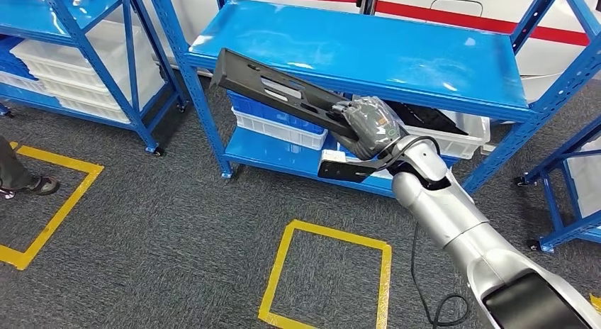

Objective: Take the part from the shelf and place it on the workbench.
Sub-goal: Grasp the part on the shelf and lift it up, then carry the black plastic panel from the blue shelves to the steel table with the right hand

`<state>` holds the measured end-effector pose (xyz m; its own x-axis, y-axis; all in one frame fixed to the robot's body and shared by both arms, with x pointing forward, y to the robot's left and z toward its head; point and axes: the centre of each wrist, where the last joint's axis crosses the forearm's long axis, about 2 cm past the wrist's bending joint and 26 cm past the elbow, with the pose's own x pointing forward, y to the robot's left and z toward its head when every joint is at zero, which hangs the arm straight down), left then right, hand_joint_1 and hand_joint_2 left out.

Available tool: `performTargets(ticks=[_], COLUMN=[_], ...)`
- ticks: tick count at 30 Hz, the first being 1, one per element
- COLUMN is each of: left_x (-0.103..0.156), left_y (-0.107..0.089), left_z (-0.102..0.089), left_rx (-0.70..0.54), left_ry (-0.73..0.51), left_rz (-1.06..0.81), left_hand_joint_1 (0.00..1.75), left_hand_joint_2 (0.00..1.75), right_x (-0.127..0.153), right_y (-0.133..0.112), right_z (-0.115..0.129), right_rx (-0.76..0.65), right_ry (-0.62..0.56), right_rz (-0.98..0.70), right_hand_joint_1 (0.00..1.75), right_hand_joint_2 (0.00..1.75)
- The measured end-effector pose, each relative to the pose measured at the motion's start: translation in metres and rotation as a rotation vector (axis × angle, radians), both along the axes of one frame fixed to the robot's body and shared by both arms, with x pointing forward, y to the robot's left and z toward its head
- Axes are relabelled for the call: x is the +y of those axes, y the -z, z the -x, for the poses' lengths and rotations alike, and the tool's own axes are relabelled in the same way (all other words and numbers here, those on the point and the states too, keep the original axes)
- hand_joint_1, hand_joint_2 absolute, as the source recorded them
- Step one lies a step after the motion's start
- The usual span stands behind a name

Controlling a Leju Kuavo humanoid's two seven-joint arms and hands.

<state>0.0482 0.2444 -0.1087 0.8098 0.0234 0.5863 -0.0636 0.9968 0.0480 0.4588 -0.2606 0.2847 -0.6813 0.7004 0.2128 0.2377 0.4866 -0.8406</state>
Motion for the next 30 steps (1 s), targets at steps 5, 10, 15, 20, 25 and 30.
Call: performTargets(ticks=[5,10,15,20,25,30], left_x=[-0.002,-0.004,-0.004,-0.004,-0.004,-0.003], left_y=[0.000,0.000,0.000,0.000,0.000,0.000], left_z=[-0.001,0.000,0.000,0.001,0.000,-0.002], left_rx=[-0.001,0.000,0.003,0.004,0.002,-0.002], left_ry=[-0.012,-0.017,-0.019,-0.019,-0.010,0.007], left_rz=[0.002,0.008,0.008,0.007,0.010,0.019], left_hand_joint_1=[0.00,0.00,0.00,0.00,0.00,0.00], left_hand_joint_2=[1.75,1.75,1.75,1.75,1.75,1.75], right_x=[0.005,0.007,0.009,0.013,0.012,0.002], right_y=[0.000,0.003,0.005,0.007,0.008,0.010], right_z=[-0.003,-0.003,-0.003,-0.003,-0.003,-0.003], right_rx=[0.007,0.017,0.020,0.025,0.028,0.030], right_ry=[-0.002,-0.001,-0.004,-0.009,-0.004,0.016], right_rz=[-0.001,0.003,0.001,-0.002,0.002,0.003], right_hand_joint_1=[1.75,1.75,1.75,1.75,1.75,1.75], right_hand_joint_2=[1.75,1.75,1.75,1.75,1.75,1.75])
